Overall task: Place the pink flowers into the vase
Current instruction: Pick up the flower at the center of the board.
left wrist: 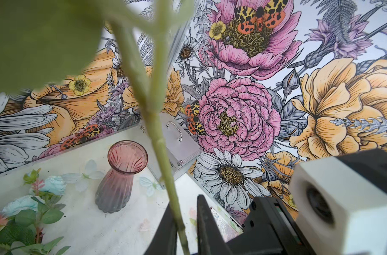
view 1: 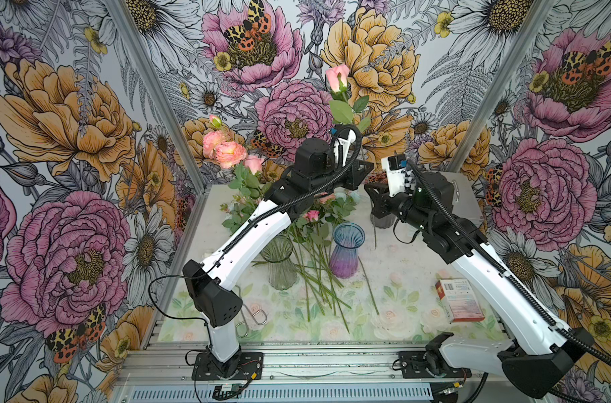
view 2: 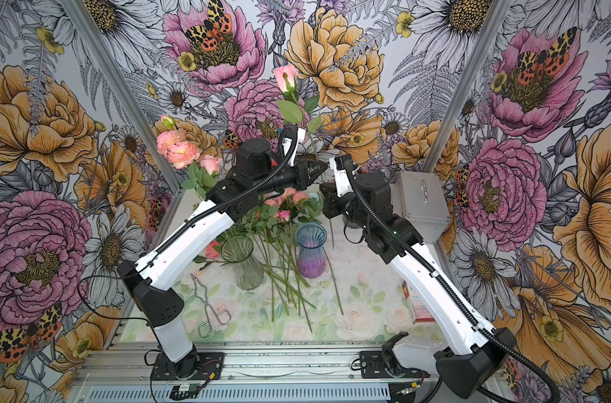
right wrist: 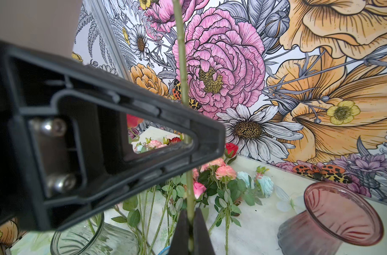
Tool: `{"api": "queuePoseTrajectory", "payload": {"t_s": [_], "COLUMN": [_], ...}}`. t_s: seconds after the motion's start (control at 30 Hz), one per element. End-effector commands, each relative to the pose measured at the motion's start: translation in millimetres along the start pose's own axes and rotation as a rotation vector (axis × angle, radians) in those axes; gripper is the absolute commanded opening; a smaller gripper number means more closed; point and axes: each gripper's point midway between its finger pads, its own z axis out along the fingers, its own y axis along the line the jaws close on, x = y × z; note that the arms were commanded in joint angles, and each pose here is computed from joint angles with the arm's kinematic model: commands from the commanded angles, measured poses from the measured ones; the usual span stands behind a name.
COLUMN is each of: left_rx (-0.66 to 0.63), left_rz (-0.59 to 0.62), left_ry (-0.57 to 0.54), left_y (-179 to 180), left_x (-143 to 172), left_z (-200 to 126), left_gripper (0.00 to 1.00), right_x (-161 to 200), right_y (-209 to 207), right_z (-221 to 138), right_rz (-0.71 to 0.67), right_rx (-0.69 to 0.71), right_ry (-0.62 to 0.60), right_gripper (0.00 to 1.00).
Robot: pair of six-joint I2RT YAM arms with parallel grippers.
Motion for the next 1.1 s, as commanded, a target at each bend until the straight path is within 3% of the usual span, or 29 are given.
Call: {"api": "queuePoseTrajectory", "payload": {"t_s": [0.0, 0.07, 0.4, 0.73, 1.07], "left_rx": [0.031, 0.029, -0.027, -0.088, -0.212], "left_rz": [0.029, 0.033, 0.077, 0.167, 0.339], "left_ry": [-0.012, -0.014, -0.040, -0.086, -0.148], "left_y": [-10.1, -9.7, 3.7, 4.9, -5.4], "left_x": [-5.8, -6.6, -15.7, -32.9, -53.6], "left_z": [-0.7, -1.8, -15.4, -36.3, -84.0], "left_gripper": [0.13, 0.11, 0.07, 0.07, 0.07], "right_x": [-2.6, -1.7, 4.2, 17.7, 34.0], "right_y": [1.8, 2.7, -2.7, -21.5, -66.5], "right_z": [-0.2, 0.5, -9.8, -43.1, -42.0], "right_rz": [0.004, 0.007, -0.001, 0.007, 0.093], "right_rx": [0.001, -0.003, 0.028, 0.106, 0.216], "right_ry": [-0.018, -0.016, -0.019, -0.047, -0.016], "right_gripper": [0.00, 0.03, 0.40, 0.96, 0.99]}}
